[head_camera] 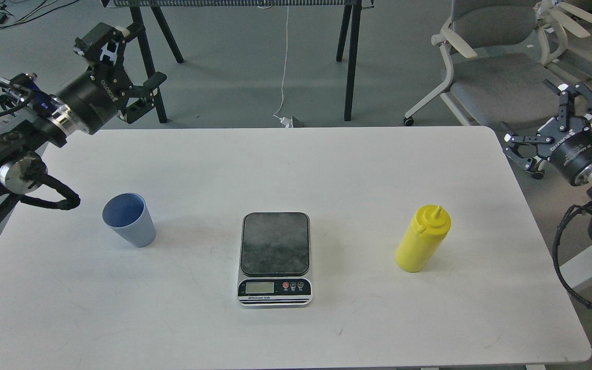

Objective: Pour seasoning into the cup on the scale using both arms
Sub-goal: 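Move the left gripper toward the blue cup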

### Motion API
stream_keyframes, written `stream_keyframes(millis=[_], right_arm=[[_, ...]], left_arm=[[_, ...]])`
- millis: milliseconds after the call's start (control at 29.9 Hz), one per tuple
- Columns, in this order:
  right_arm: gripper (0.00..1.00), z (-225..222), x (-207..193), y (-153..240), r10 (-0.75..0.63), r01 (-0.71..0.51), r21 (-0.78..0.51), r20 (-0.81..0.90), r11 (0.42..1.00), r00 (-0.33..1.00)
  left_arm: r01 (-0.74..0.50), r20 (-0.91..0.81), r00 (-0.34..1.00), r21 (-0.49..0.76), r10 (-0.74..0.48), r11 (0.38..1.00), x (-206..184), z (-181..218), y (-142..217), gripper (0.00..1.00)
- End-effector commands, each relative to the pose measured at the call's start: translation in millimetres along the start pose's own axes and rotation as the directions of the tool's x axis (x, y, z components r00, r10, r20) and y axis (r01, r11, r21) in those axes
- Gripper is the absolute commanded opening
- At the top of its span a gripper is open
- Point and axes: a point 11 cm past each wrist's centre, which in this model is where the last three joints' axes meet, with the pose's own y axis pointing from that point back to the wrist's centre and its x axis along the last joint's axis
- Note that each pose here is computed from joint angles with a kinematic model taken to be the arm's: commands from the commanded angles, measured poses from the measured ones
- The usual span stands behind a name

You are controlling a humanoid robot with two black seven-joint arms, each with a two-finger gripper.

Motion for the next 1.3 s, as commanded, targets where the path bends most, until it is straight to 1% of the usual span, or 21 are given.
stream_keyframes(millis=[0, 234, 401, 501, 635, 769, 802, 869, 936, 1003, 1070, 1103, 1170, 1270], right_arm=[[0.98, 4, -2, -2, -0.005, 0.005, -0.004, 0.007, 1.0, 1.0], [0.98, 5, -3, -2, -0.007, 0.007, -0.006, 0.009, 1.0, 1.0], [0.98, 6, -3, -2, -0.007, 0.007, -0.007, 0.008, 1.0, 1.0], [0.98, 6, -3, -2, -0.008, 0.008, -0.007, 0.01, 1.0, 1.0], [0.98, 9, -2, -1, -0.004, 0.005, -0.009, 0.015, 1.0, 1.0], [0.98, 15, -5, -4, -0.011, 0.012, -0.017, 0.026, 1.0, 1.0], [0.98, 17, -5, -4, -0.011, 0.012, -0.019, 0.028, 1.0, 1.0], [0.98, 23, -4, -2, -0.008, 0.009, -0.026, 0.037, 1.0, 0.999], [0.98, 25, -2, 0, -0.003, 0.004, -0.03, 0.04, 1.0, 0.999], [0.98, 27, 0, 2, 0.003, -0.002, -0.035, 0.041, 0.999, 0.999], [0.98, 29, 1, 2, 0.005, -0.003, -0.037, 0.043, 0.999, 0.999], [0.98, 31, 1, 2, 0.004, -0.003, -0.039, 0.046, 0.999, 0.999], [0.98, 31, 0, 2, 0.004, -0.002, -0.039, 0.047, 0.999, 0.999], [0.98, 32, 0, 2, 0.003, -0.001, -0.041, 0.048, 0.999, 0.999]], left_arm=[[-0.006, -0.012, 1.0, -0.002, 0.006, 1.0, 0, -2, 2, 1.0], [-0.008, -0.021, 1.0, -0.009, 0.008, 1.0, -1, -3, 1, 1.0], [-0.058, -0.09, 0.995, -0.097, 0.05, 0.994, 6, 14, -3, 1.0], [-0.072, -0.099, 0.993, -0.108, 0.061, 0.991, 10, 17, -2, 1.0], [-0.11, -0.051, 0.993, -0.091, 0.106, 0.99, 27, 20, 4, 1.0], [-0.092, -0.011, 0.996, -0.107, 0.091, 0.99, 27, 37, -3, 1.0], [-0.079, 0.031, 0.996, -0.098, 0.082, 0.992, 29, 42, -3, 1.0], [-0.062, 0.201, 0.977, -0.043, 0.07, 0.997, 43, 60, 6, 1.0], [-0.056, 0.408, 0.913, 0.063, 0.026, 0.996, 58, 72, 23, 1.0], [-0.052, 0.604, 0.792, 0.202, -0.083, 0.978, 67, 78, 35, 1.0], [-0.05, 0.723, 0.657, 0.326, -0.215, 0.944, 66, 76, 38, 1.0], [-0.045, 0.758, 0.589, 0.376, -0.28, 0.925, 63, 75, 37, 1.0], [-0.055, 0.811, 0.413, 0.478, -0.416, 0.877, 57, 75, 35, 1.0], [-0.096, 0.805, 0.165, 0.588, -0.57, 0.803, 49, 73, 37, 1.0]])
